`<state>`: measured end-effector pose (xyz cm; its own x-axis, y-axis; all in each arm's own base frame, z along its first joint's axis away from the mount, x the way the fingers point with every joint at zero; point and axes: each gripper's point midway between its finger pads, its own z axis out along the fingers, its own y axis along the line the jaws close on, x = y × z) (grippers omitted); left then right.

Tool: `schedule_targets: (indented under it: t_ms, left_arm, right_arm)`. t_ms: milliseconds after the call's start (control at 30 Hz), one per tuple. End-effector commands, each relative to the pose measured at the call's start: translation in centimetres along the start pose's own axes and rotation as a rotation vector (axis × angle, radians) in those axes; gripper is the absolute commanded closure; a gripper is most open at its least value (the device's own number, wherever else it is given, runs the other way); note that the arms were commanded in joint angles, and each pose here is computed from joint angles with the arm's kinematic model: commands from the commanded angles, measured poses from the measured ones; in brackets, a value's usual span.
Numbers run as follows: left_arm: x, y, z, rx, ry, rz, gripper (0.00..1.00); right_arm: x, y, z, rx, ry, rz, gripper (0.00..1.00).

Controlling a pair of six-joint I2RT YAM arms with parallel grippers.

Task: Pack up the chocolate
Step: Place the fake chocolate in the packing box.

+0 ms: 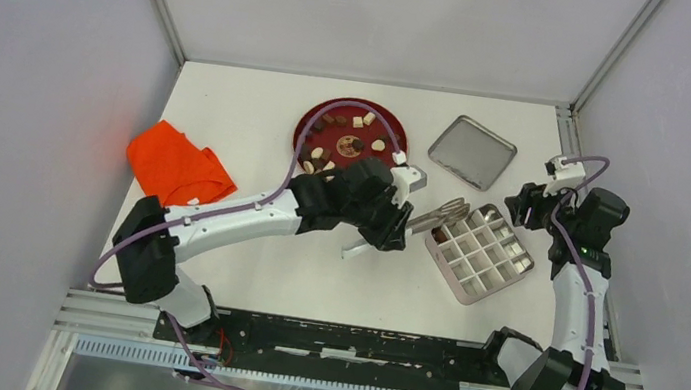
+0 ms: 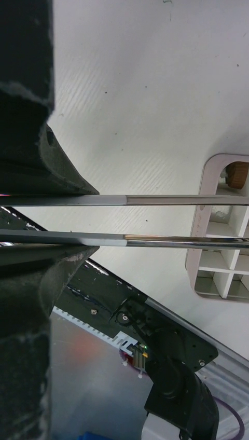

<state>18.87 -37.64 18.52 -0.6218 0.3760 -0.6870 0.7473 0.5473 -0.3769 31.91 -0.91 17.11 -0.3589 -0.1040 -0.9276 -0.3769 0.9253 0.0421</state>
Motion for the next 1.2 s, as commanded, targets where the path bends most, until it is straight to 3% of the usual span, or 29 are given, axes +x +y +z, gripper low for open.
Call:
schedule_targets:
  t_ms: [0,233,600,1167]
  left_arm:
    - [-1.7,-1.6,1.8,-0.01,-0.038,0.0,0.98]
    - [0.1,0.0,4.9,-0.13,0.065,0.048,0.98]
    - [-0.4,0.8,6.8,-0.176,0.078,0.067,0.94]
    - [0.9,1.2,7.3,-0.205,0.13,0.078,0.67]
  right_arm:
    - [-1.9,-2.8,-0.7,0.144,-0.036,-0.013,0.41]
    - [-1.7,-2.0,-0.4,0.095,-0.039,-0.006,0.41]
    - [-1.5,-1.0,0.0,0.031,-0.043,0.005,0.41]
    - [-1.5,-0.4,0.1,-0.003,-0.05,0.006,0.41]
